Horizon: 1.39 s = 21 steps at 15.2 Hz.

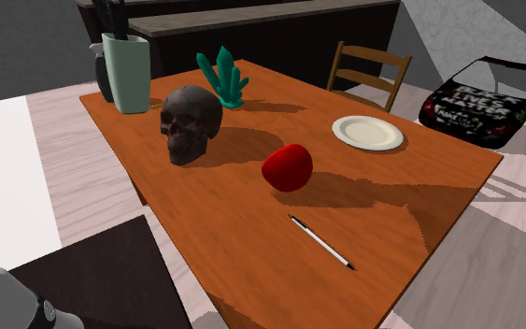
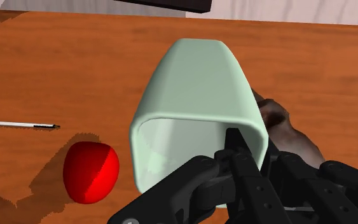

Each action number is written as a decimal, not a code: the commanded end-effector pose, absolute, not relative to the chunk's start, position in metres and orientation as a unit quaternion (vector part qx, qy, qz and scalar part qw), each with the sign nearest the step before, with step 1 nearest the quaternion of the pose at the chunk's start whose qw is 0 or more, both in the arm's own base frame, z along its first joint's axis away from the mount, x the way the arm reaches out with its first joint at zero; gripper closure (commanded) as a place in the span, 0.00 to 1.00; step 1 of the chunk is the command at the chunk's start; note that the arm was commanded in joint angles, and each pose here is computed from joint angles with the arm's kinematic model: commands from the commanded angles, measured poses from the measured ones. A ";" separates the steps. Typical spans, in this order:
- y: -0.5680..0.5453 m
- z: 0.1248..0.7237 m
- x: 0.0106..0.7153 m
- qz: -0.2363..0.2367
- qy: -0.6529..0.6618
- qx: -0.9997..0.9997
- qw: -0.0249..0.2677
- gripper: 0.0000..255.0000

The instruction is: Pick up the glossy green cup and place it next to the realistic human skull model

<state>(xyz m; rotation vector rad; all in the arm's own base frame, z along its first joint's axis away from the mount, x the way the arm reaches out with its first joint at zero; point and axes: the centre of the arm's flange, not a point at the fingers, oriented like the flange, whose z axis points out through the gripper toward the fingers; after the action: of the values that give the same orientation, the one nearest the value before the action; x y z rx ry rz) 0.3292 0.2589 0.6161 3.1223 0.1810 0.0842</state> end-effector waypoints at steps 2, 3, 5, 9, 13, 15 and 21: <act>0.260 0.601 0.329 0.027 0.058 0.998 0.006 1.00; 0.260 0.596 0.329 0.027 0.058 0.998 0.006 1.00; 0.260 0.585 0.329 0.027 0.058 0.998 0.006 1.00; 0.260 0.564 0.329 0.027 0.058 0.998 0.006 1.00; 0.260 0.543 0.329 0.027 0.058 0.998 0.006 1.00; 0.260 0.532 0.329 0.027 0.058 0.998 0.006 1.00; 0.260 0.501 0.329 0.027 0.058 0.998 0.006 1.00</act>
<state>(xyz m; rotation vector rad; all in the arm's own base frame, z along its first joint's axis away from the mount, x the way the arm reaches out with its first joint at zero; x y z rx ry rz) 0.3284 0.2602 0.5059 3.1223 0.1809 0.0841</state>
